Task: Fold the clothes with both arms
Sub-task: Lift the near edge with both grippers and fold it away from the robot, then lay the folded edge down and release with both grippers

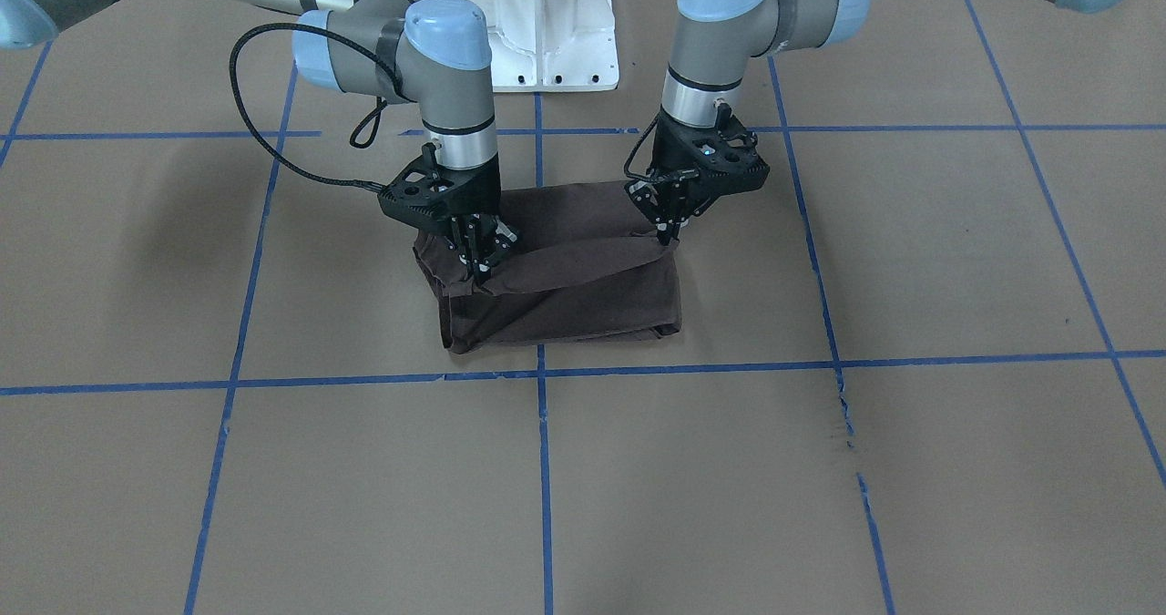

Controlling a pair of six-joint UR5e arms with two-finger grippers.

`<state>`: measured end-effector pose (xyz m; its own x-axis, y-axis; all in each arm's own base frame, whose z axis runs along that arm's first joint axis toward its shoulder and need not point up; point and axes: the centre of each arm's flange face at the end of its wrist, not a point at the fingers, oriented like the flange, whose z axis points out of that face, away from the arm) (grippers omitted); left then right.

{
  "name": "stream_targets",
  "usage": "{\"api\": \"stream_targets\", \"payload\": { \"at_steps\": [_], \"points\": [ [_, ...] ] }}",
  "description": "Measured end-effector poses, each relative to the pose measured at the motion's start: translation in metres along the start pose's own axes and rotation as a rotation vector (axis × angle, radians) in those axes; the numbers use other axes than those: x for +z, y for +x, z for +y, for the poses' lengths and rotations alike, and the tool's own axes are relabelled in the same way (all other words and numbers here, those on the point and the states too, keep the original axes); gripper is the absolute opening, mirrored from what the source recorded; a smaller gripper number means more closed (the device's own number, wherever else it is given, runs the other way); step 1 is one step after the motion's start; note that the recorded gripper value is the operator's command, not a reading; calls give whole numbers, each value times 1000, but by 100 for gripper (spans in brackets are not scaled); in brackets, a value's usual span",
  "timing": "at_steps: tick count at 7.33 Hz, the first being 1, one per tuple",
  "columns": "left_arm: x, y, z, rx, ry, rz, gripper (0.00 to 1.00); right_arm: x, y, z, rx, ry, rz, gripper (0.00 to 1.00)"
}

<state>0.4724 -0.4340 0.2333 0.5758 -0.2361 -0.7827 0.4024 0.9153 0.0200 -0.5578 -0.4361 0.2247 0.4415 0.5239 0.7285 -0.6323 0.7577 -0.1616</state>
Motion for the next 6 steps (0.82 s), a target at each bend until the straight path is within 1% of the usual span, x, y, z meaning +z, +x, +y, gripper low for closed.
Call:
{"api": "stream_targets", "payload": {
  "at_steps": [1, 2, 3, 4, 5, 6],
  "points": [
    [13, -1, -9, 3, 9, -7, 0, 3, -1, -5, 2, 6, 4, 0],
    [27, -3, -14, 3, 14, -13, 3, 7, -1, -9, -1, 11, 12, 18],
    [41, -6, -17, 3, 15, -19, 99, 13, -1, -11, -16, 16, 20, 99],
    [51, -8, -18, 22, 15, -27, 100, 20, -2, -12, -68, 21, 29, 100],
    [55, -10, -18, 65, 14, -26, 100, 26, -5, -12, -136, 24, 34, 100],
    [54, -10, -18, 106, 13, -16, 100, 25, -10, -11, -184, 20, 28, 100]
  ]
}}
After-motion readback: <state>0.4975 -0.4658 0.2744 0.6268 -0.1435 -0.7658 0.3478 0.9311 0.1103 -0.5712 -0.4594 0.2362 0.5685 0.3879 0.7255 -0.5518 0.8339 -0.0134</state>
